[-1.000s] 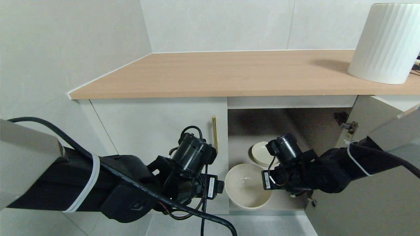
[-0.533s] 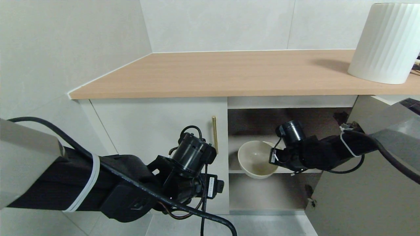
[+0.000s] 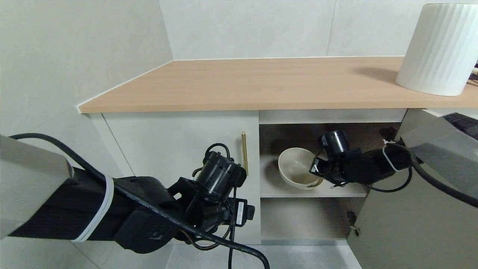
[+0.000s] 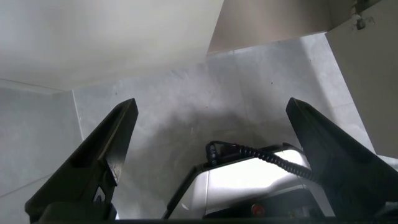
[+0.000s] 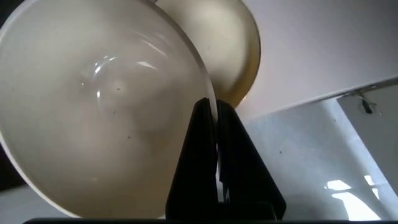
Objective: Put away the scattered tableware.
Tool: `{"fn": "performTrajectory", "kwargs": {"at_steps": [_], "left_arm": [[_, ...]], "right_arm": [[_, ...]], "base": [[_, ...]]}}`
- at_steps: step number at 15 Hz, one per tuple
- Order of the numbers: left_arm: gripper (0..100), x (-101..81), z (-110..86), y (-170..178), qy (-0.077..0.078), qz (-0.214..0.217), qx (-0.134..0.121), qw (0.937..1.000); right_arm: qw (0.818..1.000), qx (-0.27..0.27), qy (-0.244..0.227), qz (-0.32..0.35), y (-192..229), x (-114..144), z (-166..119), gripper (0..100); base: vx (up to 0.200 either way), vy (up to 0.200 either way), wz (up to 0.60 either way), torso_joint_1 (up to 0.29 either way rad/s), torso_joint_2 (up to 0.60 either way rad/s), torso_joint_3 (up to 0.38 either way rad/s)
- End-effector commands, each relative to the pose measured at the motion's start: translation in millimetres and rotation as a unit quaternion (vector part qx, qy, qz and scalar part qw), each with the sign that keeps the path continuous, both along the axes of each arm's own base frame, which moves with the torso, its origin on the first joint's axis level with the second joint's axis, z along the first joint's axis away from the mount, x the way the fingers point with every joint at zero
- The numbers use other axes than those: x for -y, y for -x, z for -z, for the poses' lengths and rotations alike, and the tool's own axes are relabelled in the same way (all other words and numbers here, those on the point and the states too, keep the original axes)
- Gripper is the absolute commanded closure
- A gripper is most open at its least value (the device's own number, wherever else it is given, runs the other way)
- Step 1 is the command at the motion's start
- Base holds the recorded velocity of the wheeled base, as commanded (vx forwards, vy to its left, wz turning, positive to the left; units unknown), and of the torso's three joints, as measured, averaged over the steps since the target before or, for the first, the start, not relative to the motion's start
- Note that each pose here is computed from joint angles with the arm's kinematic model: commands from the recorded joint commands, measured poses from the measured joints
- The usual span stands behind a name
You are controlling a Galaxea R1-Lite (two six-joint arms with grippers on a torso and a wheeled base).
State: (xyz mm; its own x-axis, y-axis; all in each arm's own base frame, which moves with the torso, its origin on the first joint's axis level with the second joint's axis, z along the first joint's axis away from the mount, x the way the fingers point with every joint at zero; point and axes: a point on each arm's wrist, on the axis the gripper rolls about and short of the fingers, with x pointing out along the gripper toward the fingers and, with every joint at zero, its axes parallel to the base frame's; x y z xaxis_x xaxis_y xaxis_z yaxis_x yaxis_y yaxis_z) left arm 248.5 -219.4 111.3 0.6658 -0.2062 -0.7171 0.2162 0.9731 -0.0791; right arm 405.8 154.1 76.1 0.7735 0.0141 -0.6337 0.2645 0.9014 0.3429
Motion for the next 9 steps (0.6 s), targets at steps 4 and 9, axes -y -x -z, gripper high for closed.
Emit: {"fn": "performTrajectory", "kwargs": {"at_steps": [4,9], "left_arm": [[0,0.2,0.5,0,0.0,0.0,-0.001,1.0],[0,0.2,0.5,0,0.0,0.0,0.0,1.0]], "right_arm": [[0.999,0.002,0.005,0.04,-20,11,16,100],[0.998,0.005,0.021,0.065,-29,17,25,100]], "base": [[0.0,0.0,0.0,0.0,0.0,0.0],[0.0,0.0,0.0,0.0,0.0,0.0]]}}
